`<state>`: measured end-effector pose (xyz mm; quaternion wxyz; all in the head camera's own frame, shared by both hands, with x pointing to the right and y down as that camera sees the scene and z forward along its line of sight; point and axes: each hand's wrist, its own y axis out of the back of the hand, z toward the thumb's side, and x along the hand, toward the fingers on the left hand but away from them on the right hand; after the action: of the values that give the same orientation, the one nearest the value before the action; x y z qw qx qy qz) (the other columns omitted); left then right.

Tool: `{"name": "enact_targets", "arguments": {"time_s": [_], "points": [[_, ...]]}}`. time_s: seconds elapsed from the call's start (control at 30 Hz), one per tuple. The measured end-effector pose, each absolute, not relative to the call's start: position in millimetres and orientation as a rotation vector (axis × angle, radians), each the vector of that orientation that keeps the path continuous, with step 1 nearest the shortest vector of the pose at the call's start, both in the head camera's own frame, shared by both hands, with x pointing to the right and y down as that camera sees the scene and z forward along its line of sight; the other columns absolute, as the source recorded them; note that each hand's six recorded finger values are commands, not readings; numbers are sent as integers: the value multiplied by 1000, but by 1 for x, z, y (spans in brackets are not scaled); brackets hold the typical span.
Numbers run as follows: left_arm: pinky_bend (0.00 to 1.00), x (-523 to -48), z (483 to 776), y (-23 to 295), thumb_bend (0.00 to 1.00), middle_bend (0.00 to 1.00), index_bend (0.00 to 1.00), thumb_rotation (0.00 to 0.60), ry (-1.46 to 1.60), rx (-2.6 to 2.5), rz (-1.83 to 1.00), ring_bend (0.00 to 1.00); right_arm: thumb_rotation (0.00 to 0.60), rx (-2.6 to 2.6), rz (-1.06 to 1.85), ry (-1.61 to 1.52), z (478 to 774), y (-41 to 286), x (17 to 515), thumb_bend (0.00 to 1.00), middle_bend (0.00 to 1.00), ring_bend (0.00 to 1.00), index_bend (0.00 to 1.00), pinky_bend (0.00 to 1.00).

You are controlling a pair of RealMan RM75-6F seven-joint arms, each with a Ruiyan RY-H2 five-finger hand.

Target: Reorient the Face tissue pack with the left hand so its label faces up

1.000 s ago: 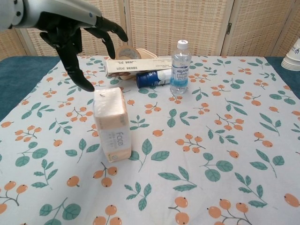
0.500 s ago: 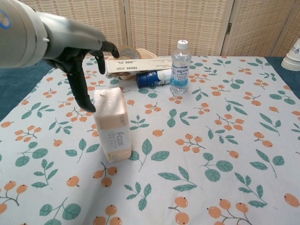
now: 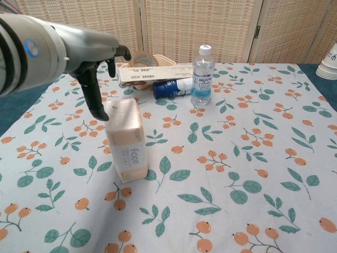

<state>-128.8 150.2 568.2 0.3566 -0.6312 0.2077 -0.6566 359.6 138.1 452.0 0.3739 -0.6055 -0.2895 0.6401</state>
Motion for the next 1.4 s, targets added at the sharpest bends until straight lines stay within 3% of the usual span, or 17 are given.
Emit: {"name": "enact_targets", "arguments": {"time_s": [1.4], "points": [[1000,-122,577,153,132,176,16,600,561,-1679,-1710,956,600,-1550,1658,-738,456,137,360,71,183,25,231,93]]}}
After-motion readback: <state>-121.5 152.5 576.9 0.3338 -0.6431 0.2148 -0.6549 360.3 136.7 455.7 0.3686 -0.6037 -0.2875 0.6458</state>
